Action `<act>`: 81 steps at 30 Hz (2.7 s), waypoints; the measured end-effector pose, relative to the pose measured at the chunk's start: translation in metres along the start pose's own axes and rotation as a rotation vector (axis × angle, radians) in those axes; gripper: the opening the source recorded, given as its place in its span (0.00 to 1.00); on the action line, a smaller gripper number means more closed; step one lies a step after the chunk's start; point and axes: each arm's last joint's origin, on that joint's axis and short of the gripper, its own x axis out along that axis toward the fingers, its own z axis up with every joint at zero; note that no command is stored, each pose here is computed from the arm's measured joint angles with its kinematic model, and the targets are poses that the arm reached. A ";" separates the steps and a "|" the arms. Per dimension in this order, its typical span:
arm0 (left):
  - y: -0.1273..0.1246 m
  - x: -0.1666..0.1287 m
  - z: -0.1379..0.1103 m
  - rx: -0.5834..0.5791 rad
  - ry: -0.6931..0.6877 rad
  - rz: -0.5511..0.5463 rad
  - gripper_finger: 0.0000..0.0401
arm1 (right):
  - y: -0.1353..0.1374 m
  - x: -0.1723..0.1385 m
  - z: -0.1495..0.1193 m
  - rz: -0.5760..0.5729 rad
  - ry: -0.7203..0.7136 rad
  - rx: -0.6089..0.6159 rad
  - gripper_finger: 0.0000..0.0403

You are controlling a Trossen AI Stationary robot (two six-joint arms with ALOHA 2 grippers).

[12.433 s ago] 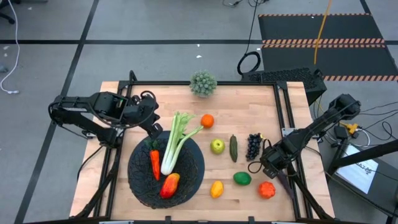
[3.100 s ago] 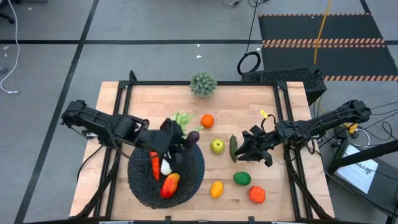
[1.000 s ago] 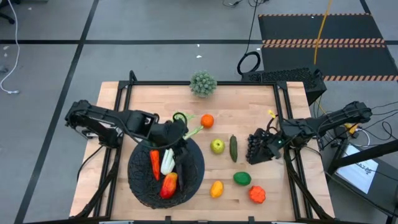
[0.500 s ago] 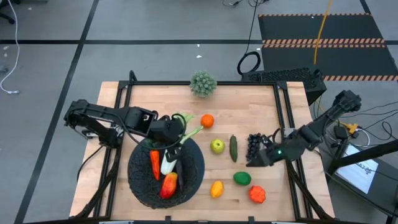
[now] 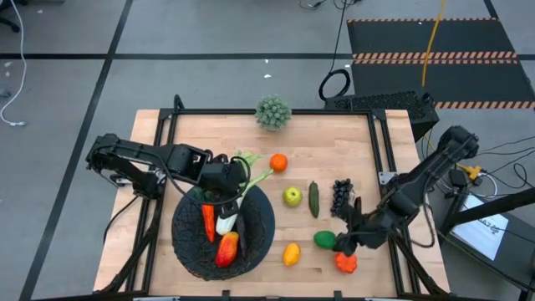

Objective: Build produce basket
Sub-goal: Put the green green lime into the black wire basket

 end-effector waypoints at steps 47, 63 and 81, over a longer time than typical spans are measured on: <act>-0.051 -0.011 0.007 -0.447 -0.262 -0.235 0.31 | -0.038 0.023 -0.020 -0.063 -0.132 -0.982 0.88; -0.066 -0.015 -0.005 -0.463 -0.310 -0.191 0.31 | -0.075 0.050 -0.018 -0.011 -0.203 -1.012 0.88; -0.065 -0.015 -0.004 -0.473 -0.338 -0.165 0.31 | -0.107 0.073 0.003 0.082 -0.249 -0.916 0.88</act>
